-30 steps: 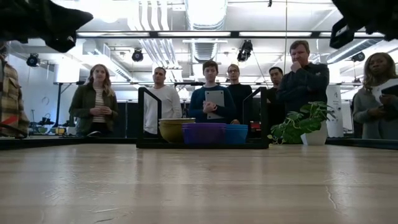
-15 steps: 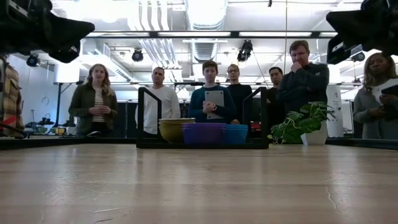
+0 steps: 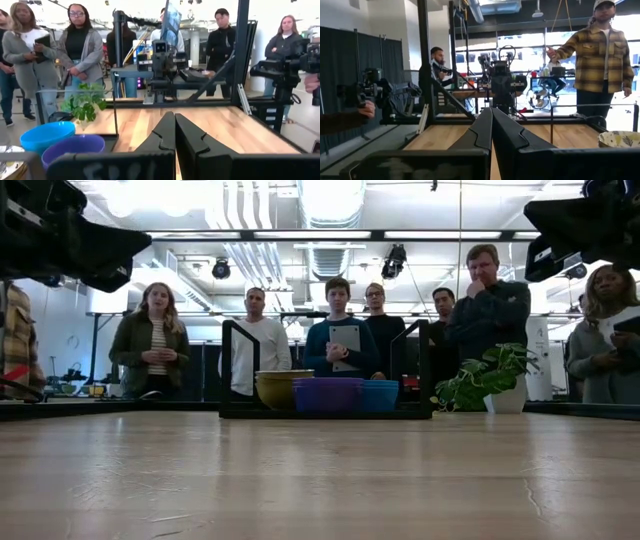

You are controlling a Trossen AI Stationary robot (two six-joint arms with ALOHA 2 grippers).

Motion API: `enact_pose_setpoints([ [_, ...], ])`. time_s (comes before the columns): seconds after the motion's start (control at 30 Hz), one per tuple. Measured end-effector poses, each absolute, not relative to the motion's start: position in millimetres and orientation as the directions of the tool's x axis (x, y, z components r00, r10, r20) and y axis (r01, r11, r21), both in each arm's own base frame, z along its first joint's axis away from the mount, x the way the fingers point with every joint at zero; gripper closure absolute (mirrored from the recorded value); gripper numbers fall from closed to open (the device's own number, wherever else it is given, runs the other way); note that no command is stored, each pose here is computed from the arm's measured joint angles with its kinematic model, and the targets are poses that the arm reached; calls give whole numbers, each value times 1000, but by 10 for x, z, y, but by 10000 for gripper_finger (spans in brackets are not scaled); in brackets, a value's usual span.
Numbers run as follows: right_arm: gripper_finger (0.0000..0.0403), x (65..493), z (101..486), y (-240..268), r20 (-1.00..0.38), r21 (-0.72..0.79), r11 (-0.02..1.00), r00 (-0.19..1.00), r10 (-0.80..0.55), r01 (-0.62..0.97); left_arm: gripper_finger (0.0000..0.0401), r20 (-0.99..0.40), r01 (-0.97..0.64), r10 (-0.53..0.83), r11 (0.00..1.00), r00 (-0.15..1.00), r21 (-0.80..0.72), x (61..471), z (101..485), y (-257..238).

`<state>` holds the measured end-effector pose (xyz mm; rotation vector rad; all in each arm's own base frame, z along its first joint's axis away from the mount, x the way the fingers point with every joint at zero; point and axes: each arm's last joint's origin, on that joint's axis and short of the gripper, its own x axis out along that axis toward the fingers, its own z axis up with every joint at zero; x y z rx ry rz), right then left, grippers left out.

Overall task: Pick & Place Mini bowls
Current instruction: Return to Home Position

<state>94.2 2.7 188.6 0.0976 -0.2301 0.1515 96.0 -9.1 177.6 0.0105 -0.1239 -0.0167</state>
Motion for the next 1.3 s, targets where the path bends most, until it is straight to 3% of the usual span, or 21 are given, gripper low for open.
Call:
enact_pose_setpoints([
  [0.23,394,955,1823,27,170,83,985,976,138,-154,401,39,16,-16,1000,999,20,967,1694,-91],
  [0.7,394,969,1696,26,39,88,986,990,137,-140,401,19,16,-17,999,1000,30,971,1673,-91],
  [1.3,394,970,1696,26,38,95,986,990,136,-139,401,36,13,-13,1000,999,21,971,1687,-91],
])
